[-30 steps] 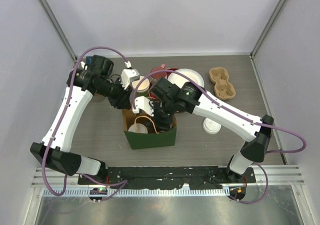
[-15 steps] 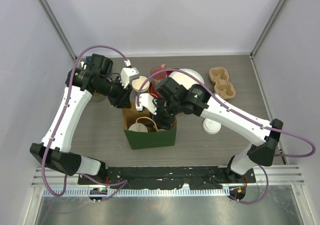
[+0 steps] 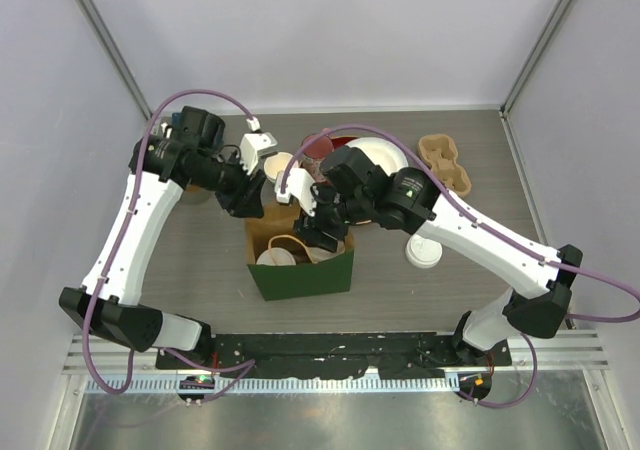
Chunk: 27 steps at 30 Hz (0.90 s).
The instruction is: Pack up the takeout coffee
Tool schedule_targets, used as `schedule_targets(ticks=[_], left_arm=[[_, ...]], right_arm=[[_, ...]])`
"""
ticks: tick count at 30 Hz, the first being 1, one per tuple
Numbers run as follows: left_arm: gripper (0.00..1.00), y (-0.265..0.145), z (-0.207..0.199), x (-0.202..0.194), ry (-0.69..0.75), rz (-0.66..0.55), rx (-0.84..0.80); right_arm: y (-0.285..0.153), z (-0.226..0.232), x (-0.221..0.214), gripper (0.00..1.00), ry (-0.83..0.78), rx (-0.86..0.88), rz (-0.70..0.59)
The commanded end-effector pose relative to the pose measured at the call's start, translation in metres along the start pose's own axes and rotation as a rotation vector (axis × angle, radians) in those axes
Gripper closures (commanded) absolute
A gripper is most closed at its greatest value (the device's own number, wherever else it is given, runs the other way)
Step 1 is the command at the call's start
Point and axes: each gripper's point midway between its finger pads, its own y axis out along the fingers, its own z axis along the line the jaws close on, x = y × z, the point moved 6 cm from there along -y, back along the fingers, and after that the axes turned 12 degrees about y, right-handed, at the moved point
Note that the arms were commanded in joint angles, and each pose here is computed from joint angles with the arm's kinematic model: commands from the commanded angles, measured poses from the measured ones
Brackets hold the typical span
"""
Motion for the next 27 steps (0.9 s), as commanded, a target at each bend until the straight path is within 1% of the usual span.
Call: schedule_targets(ticks=[1, 6, 10, 12, 17, 21, 23, 24, 25, 26, 27], left_arm=[[0.56, -0.019, -0.014, 0.013, 0.018, -0.06, 0.017], [0.52, -0.028, -0.017, 0.016, 0.034, -0.104, 0.075], [0.47, -0.034, -0.018, 0.021, 0.045, -0.169, 0.139], [0.46, -0.037, -0.02, 0.022, 0.052, -0.197, 0.166], [0.46, -0.041, -0.023, 0.023, 0.019, -0.222, 0.205], [0.46, -0.051, -0.022, 0.031, 0.006, -0.268, 0.263], [0.46, -0.058, -0.02, 0.034, -0.015, -0.288, 0.306], [0.46, -0.062, -0.017, 0.036, -0.057, -0.308, 0.33], [0.46, -0.066, -0.015, 0.037, -0.077, -0.32, 0.355], [0.46, -0.07, -0.013, 0.038, -0.097, -0.334, 0.375], [0.46, -0.075, -0.007, 0.04, -0.124, -0.357, 0.408]], right_arm=[[-0.029, 0.004, 0.03, 0.38, 0.047, -0.046, -0.174], [-0.042, 0.006, 0.047, 0.38, 0.117, -0.06, -0.297], [-0.052, 0.009, 0.054, 0.37, 0.161, -0.054, -0.364], [-0.056, 0.01, 0.058, 0.36, 0.175, -0.051, -0.396], [-0.067, 0.014, 0.067, 0.36, 0.225, -0.044, -0.462], [-0.086, 0.012, 0.086, 0.32, 0.267, -0.065, -0.576], [-0.093, 0.008, 0.096, 0.3, 0.348, -0.102, -0.63], [-0.104, 0.005, 0.106, 0.3, 0.381, -0.124, -0.675], [-0.107, -0.006, 0.11, 0.29, 0.437, -0.215, -0.705], [-0.112, -0.01, 0.114, 0.29, 0.473, -0.242, -0.729], [-0.125, -0.015, 0.123, 0.29, 0.544, -0.259, -0.785]])
